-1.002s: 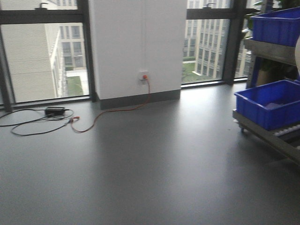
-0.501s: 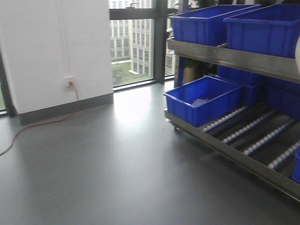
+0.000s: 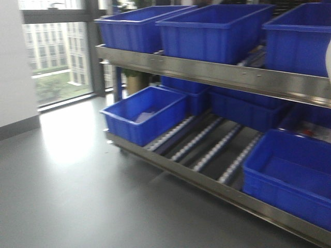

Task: Move white bin to right shelf second layer
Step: 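Turn the base toward the blue-bin roller shelf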

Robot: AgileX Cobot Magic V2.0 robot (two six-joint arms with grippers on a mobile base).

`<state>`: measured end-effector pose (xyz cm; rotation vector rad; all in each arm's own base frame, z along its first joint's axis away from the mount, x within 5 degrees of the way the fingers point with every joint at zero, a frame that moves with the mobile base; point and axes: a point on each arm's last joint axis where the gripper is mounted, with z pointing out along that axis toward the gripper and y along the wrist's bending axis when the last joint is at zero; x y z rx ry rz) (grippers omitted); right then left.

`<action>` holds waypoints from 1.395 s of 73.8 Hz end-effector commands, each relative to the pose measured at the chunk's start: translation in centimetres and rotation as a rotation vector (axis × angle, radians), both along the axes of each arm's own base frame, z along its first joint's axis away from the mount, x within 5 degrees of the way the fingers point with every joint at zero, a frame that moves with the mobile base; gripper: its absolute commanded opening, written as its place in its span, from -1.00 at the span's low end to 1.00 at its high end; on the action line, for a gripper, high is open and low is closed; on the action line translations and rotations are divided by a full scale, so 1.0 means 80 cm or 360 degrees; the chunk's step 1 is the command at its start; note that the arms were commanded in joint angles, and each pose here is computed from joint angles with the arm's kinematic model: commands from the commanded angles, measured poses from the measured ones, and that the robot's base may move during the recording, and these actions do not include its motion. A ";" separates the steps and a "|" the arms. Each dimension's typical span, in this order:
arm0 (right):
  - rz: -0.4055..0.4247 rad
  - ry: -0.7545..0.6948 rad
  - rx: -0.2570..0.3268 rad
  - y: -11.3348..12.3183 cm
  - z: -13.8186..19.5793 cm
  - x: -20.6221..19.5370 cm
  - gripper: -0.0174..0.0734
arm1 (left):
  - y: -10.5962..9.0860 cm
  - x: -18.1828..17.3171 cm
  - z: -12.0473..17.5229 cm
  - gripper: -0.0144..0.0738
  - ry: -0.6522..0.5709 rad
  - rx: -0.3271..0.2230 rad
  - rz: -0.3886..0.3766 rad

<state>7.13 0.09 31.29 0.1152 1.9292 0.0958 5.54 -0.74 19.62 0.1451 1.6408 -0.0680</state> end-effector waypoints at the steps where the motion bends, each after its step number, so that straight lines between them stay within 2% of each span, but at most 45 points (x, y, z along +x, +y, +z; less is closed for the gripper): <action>1: -0.0004 -0.0195 0.0009 0.000 0.021 0.003 -0.51 | 0.000 0.001 -0.005 -0.48 -0.0098 -0.0022 -0.0005; 103: -0.0004 -0.0195 0.0009 0.000 0.021 0.003 -0.51 | 0.000 0.001 -0.005 -0.48 -0.0098 -0.0022 -0.0005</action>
